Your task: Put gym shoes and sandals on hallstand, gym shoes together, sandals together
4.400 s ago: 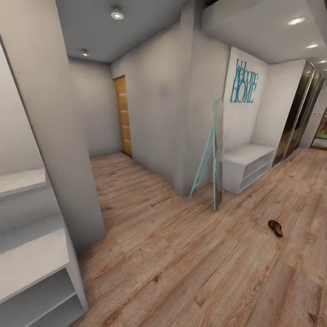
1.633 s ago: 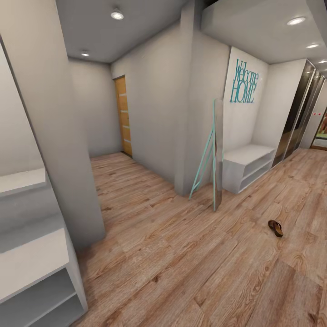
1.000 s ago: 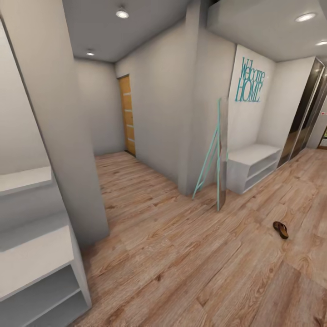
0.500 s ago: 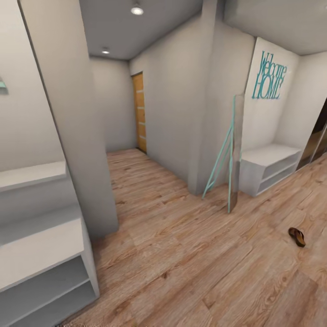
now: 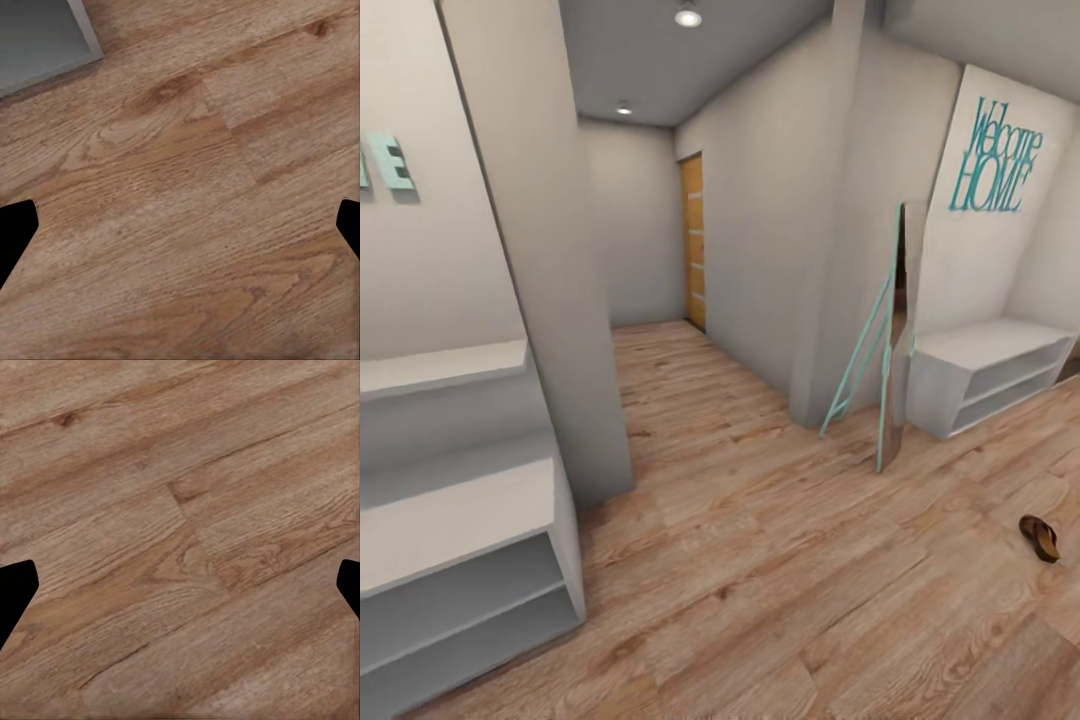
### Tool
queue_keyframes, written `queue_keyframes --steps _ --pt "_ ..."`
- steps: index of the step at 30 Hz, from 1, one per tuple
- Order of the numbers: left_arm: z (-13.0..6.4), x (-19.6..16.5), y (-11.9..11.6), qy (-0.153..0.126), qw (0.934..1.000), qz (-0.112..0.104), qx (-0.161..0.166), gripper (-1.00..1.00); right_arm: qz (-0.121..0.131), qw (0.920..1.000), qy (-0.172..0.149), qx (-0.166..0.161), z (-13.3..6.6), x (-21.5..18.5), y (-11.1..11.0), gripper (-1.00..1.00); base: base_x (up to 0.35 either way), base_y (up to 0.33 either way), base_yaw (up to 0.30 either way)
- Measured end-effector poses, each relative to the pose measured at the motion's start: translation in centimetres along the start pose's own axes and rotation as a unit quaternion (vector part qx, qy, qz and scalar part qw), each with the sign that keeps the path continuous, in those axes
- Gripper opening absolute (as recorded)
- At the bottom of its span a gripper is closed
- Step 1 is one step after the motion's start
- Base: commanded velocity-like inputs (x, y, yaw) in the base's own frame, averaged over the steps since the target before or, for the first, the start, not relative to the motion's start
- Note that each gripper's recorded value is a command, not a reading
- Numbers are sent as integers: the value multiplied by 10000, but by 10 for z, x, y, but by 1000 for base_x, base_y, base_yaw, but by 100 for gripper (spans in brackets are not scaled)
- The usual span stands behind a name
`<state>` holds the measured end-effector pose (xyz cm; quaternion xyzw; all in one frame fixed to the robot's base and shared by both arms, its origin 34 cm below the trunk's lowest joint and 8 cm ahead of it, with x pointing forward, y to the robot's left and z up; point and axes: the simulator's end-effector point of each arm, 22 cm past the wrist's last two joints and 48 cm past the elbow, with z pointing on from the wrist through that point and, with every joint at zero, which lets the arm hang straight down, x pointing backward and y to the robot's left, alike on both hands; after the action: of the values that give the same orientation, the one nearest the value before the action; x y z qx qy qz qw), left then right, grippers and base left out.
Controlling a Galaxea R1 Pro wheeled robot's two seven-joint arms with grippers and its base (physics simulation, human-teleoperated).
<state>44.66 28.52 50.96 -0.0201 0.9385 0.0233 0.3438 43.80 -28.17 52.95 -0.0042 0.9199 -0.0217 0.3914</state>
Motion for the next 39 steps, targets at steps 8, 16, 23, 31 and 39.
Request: queue_keyframes --steps 8,16,23,31,39 --pt "0 3 12 34 9999 -77 -111 100 -1 10000 38 -2 0 3 0 100 -119 -146 192" --pt "1 4 21 42 9996 -199 -214 100 -7 10000 75 -4 0 7 0 100 -10 -12 192" --pt "1 7 25 72 9993 -258 -265 100 -9 9999 111 -5 0 10 0 100 -1 -2 206" --pt "0 9 38 90 9976 -521 -451 100 -10 9999 143 -13 -1 12 1 100 0 0 249" --pt "0 10 39 96 9974 -555 -439 100 -9 9999 148 -16 -1 13 2 100 0 0 272"
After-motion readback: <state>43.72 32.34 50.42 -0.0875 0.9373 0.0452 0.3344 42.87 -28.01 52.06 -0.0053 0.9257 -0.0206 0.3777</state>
